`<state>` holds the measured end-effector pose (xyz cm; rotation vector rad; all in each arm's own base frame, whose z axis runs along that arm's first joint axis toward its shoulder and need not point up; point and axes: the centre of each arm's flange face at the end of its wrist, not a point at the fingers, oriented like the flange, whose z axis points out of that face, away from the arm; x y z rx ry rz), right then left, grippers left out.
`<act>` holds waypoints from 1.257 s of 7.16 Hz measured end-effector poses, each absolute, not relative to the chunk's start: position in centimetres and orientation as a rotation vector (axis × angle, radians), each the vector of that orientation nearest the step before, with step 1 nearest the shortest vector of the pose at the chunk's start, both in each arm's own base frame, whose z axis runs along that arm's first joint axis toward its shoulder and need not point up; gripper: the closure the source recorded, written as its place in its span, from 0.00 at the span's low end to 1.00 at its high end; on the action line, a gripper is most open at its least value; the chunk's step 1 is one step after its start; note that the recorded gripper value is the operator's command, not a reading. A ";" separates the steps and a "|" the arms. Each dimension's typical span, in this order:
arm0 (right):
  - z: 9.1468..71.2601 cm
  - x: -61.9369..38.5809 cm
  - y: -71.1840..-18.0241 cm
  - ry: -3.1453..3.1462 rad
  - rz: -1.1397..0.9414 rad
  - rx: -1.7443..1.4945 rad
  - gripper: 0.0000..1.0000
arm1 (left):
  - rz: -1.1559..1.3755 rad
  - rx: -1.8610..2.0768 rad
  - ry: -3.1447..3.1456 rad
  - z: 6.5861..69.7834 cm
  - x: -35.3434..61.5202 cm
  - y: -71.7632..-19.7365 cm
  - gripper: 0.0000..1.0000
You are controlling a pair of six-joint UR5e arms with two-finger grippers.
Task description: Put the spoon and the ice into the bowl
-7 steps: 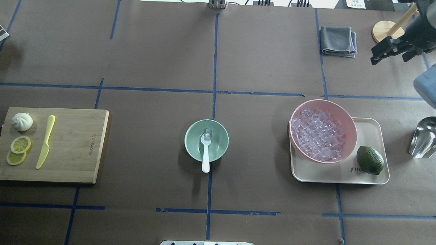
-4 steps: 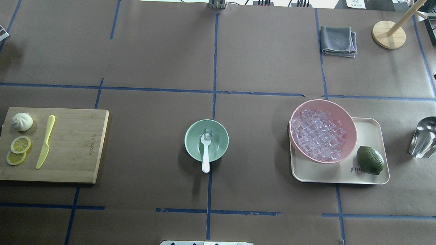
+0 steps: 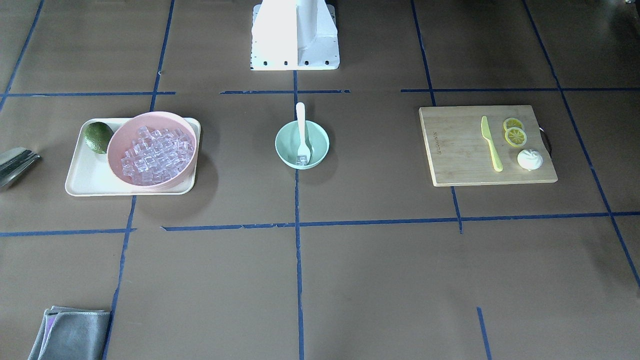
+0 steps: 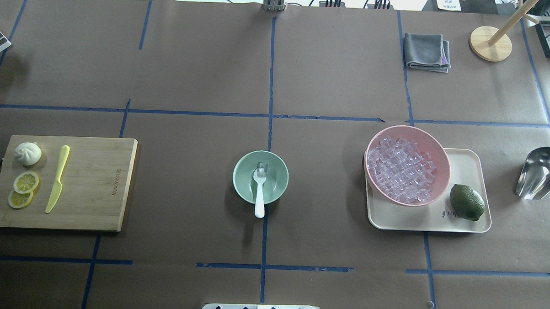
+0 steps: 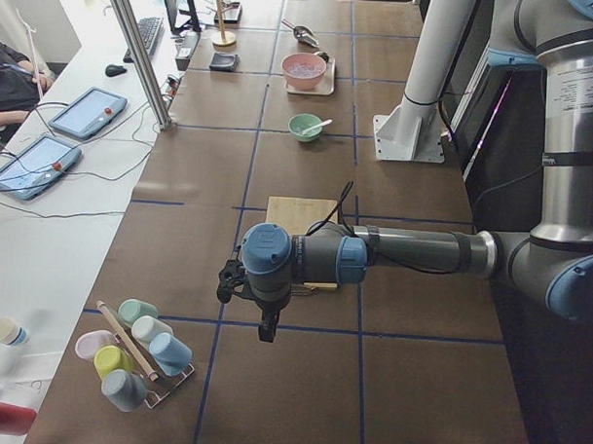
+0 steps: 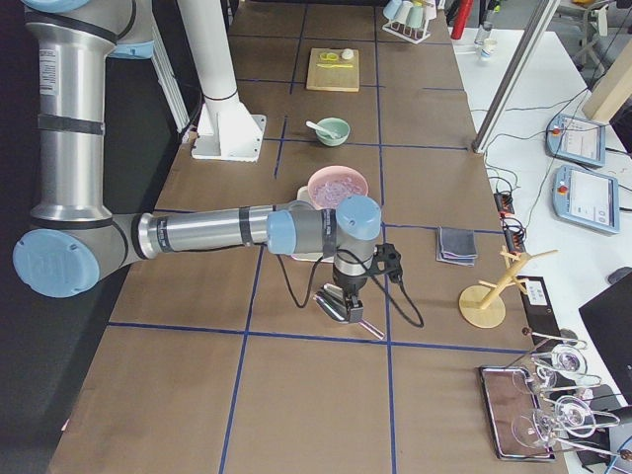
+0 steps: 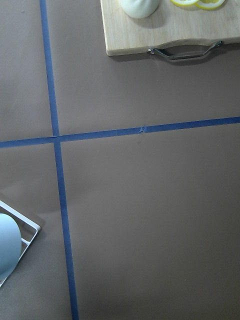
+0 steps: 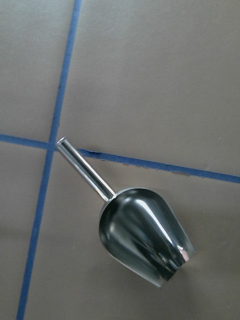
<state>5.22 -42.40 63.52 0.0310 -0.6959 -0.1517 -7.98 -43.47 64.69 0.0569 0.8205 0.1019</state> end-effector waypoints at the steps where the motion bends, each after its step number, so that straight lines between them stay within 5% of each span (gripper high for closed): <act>1: 64.2 5.4 -41.4 -0.711 -0.141 0.025 0.00 | 0.103 0.058 0.821 64.7 -8.0 -43.5 0.00; 9: 64.2 5.2 -41.0 -0.761 -0.133 0.030 0.00 | 0.098 0.044 0.822 65.5 -7.9 -42.5 0.00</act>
